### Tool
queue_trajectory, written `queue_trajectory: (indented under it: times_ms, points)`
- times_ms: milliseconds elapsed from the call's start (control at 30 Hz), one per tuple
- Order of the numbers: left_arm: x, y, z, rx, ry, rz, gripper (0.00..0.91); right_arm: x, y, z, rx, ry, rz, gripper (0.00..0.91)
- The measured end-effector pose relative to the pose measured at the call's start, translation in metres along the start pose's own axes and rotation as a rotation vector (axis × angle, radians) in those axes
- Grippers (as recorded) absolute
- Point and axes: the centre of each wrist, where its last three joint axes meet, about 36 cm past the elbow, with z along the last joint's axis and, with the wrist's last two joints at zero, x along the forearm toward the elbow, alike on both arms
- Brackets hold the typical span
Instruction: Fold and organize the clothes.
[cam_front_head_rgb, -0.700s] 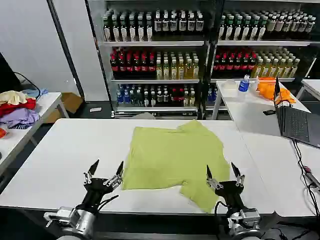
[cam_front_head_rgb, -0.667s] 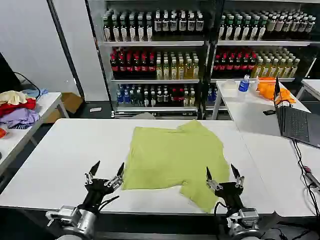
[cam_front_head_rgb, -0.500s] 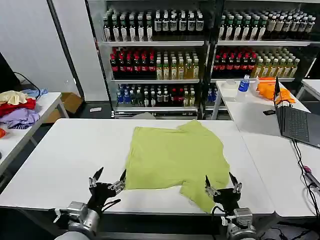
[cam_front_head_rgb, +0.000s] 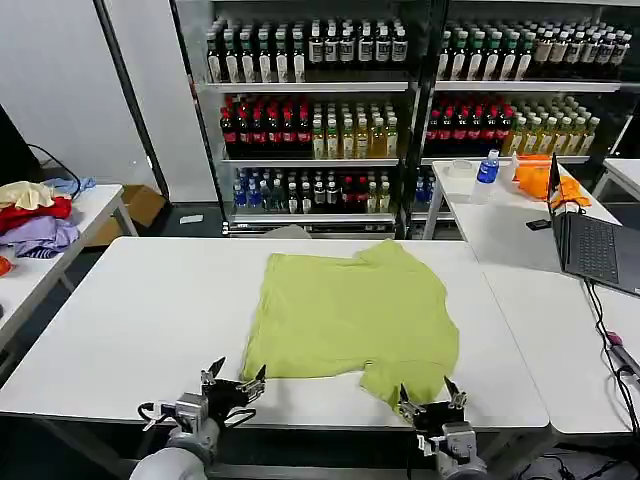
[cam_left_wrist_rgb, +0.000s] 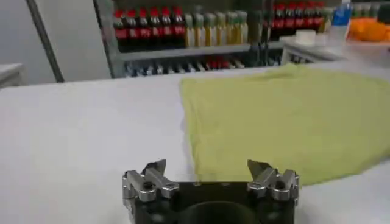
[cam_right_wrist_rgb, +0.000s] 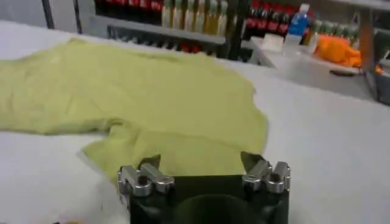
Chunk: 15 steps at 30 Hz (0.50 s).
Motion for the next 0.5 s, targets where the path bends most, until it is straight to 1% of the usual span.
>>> queue_trajectory:
  times_ms: [67, 100, 500]
  points:
    - [-0.005, 0.001, 0.001, -0.006, 0.011, 0.000, 0.020, 0.000, 0.002, 0.001, -0.007, 0.010, -0.003, 0.081]
    - [-0.007, 0.001, 0.002, -0.008, 0.017, -0.001, 0.020, 0.000, 0.003, 0.002, -0.009, 0.014, -0.006, 0.000]
    - [-0.016, 0.002, 0.007, -0.014, 0.049, 0.009, 0.020, 0.007, 0.006, 0.008, -0.025, 0.052, -0.030, 0.000]
